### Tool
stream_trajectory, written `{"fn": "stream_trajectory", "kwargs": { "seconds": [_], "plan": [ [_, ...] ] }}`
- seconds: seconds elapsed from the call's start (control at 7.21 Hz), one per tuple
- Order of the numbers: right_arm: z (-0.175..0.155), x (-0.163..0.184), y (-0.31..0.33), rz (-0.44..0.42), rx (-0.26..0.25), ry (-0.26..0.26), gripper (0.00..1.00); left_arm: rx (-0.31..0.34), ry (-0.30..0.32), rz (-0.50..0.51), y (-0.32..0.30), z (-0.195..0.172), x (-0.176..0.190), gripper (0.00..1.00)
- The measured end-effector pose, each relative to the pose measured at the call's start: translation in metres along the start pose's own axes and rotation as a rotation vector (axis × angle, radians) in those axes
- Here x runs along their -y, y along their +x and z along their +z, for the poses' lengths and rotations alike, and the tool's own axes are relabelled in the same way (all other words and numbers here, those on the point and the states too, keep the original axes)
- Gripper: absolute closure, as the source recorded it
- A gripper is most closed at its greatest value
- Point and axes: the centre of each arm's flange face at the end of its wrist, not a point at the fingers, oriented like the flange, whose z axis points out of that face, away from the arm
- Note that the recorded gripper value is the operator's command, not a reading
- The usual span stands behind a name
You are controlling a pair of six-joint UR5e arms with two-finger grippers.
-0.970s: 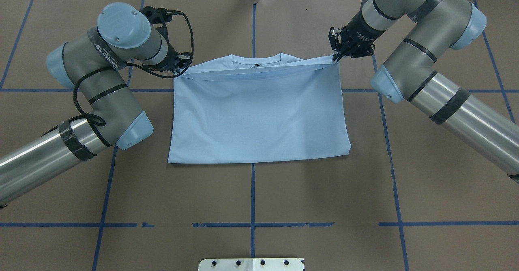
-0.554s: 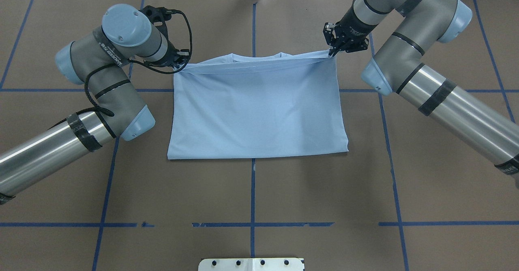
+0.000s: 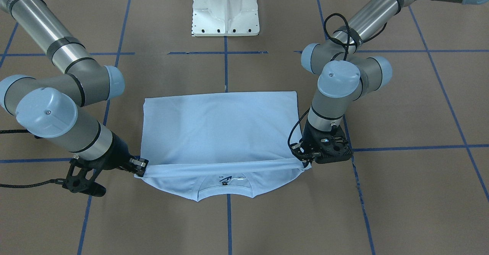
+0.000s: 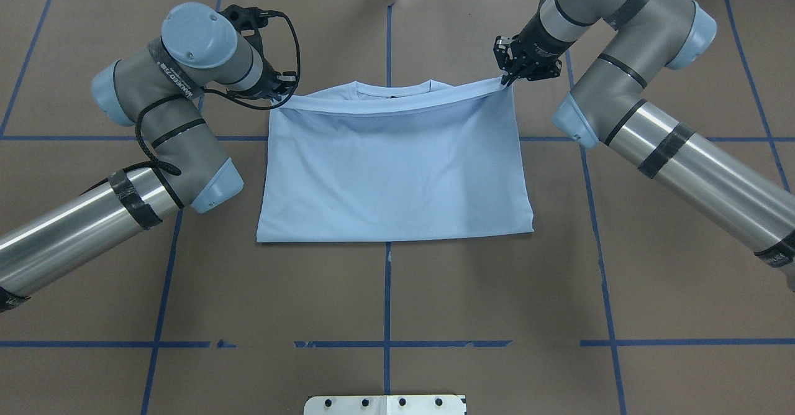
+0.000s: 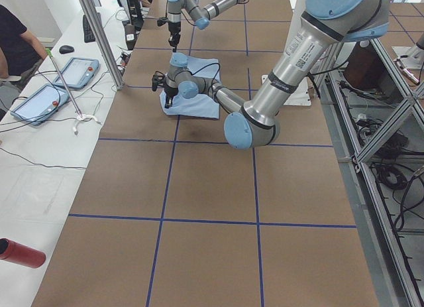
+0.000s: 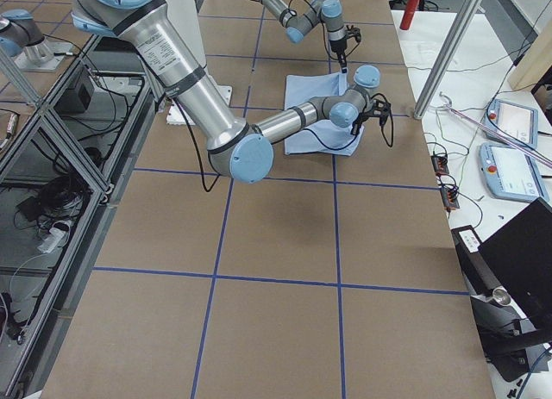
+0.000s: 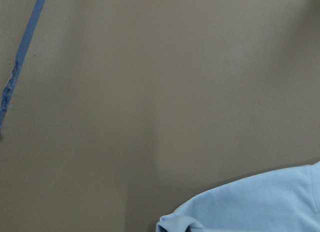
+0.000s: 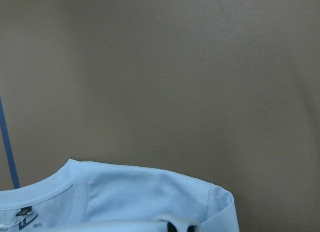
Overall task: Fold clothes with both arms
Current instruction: 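Lay the hem down near the collar and open both grippers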
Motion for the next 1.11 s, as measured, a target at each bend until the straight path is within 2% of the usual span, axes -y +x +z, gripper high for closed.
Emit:
{"fn": "stream_trajectory", "kwargs": {
  "seconds": [0.14, 0.28, 0.69, 0.97, 1.11],
  "plan": [
    [0.002, -0.002, 0.001, -0.003, -0.001, -0.003, 0.69, -0.002, -0.001, 0.000, 0.002, 0.000, -0.001, 0.13],
    [0.004, -0.004, 0.002, -0.005, -0.003, -0.006, 0.01, -0.002, -0.002, 0.001, 0.002, 0.000, -0.002, 0.00],
    [0.012, -0.009, 0.008, -0.024, -0.002, -0.004, 0.00, 0.000, -0.003, 0.004, 0.003, 0.001, -0.003, 0.00],
    [0.014, -0.024, 0.023, -0.070, 0.046, 0.001, 0.00, -0.003, -0.002, 0.005, 0.004, -0.001, -0.002, 0.00],
    [0.009, -0.049, 0.041, -0.094, 0.071, -0.004, 0.00, -0.005, -0.001, 0.003, 0.005, -0.003, -0.002, 0.00]
  ]
}}
